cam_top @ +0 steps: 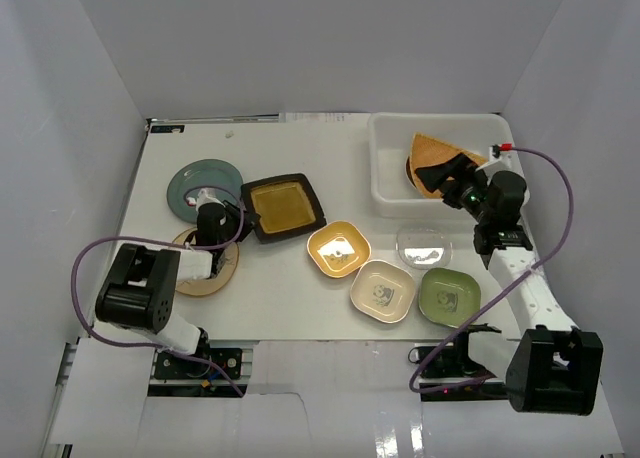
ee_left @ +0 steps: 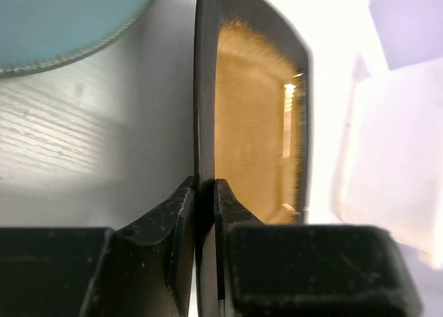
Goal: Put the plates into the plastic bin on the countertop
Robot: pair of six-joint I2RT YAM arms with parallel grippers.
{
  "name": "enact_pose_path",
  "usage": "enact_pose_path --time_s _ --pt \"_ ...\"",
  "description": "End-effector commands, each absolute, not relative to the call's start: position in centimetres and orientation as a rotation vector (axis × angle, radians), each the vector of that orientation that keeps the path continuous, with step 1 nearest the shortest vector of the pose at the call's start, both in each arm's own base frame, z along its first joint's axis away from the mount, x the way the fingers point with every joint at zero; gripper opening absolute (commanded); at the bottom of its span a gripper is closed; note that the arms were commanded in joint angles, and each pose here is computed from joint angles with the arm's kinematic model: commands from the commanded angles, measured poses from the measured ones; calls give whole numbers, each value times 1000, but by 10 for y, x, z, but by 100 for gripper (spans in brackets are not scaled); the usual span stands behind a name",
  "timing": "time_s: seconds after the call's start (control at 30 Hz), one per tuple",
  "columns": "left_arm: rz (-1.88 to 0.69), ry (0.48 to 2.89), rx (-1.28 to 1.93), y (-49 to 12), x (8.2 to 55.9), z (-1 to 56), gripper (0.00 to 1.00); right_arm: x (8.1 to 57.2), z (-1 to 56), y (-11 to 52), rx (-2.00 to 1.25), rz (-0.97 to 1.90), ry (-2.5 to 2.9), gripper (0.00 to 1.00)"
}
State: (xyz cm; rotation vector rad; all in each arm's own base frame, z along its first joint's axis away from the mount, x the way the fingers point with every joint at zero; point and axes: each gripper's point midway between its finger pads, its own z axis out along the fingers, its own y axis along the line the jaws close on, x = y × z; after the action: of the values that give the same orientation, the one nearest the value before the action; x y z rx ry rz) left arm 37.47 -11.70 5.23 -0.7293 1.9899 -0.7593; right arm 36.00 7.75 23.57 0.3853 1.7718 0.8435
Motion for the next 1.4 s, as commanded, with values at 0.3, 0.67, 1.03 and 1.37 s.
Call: enact_pose_path --time_s 0.3,0.67,1.03,1.37 --pt "-963 1534 -597 -105 365 224 0 328 259 247 -332 1087 1828 92" --pt "-996 1526 -578 -103 346 240 0 306 218 346 -495 1196 1926 90" --pt "-965 1677 -651 -103 336 170 0 321 105 423 -536 1089 2183 96" --pt "-874 1876 -704 -100 315 101 0 337 59 418 -520 933 2291 99"
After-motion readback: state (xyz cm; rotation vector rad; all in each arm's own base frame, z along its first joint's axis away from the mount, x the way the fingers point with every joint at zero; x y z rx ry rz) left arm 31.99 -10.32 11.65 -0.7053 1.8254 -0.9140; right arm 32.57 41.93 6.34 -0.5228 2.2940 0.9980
